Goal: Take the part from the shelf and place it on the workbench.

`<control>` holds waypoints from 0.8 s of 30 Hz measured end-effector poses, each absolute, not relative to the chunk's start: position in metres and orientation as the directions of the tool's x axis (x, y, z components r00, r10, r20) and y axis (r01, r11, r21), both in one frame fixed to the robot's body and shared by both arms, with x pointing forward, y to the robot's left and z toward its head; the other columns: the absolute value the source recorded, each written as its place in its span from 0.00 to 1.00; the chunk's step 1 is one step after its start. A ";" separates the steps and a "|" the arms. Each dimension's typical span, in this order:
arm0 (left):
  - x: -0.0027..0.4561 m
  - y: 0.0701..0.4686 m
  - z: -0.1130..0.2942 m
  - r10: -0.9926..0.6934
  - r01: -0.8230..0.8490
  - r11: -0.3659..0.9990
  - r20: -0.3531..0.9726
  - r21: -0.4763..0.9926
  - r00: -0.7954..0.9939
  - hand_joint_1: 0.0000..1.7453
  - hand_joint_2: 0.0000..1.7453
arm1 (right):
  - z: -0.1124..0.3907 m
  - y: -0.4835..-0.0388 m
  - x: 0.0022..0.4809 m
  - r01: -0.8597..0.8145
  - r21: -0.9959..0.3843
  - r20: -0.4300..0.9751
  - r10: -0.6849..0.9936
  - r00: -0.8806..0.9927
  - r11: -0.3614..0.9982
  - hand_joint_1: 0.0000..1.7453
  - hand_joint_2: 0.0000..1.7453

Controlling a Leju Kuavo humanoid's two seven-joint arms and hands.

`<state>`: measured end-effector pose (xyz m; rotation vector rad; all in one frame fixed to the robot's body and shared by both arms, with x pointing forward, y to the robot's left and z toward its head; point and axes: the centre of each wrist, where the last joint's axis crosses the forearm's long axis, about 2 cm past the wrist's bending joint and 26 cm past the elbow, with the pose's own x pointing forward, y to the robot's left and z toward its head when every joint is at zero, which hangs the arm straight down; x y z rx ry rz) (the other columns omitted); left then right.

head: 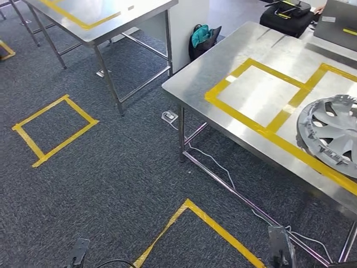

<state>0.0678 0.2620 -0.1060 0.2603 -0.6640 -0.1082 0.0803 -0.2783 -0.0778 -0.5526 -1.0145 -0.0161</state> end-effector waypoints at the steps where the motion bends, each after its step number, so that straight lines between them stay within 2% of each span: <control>1: 0.066 0.263 -0.106 -0.178 0.011 0.962 0.594 0.273 0.785 0.00 0.00 | -0.084 -0.277 0.075 0.272 -0.412 0.786 0.188 0.589 0.870 0.00 0.00; 5: 0.058 0.262 -0.107 -0.158 -0.010 0.962 0.583 0.275 0.797 0.00 0.00 | -0.100 -0.269 0.061 0.263 -0.334 0.659 0.024 0.752 0.905 0.00 0.00; 11: 0.049 0.256 -0.108 -0.130 -0.034 0.962 0.564 0.271 0.816 0.00 0.00 | -0.107 -0.259 0.043 0.182 -0.321 0.503 0.005 0.865 0.929 0.00 0.00; 24: 0.041 0.248 -0.109 -0.114 -0.034 0.966 0.545 0.255 0.831 0.00 0.00 | -0.108 -0.249 0.040 0.147 -0.281 0.446 -0.007 0.895 0.948 0.00 0.00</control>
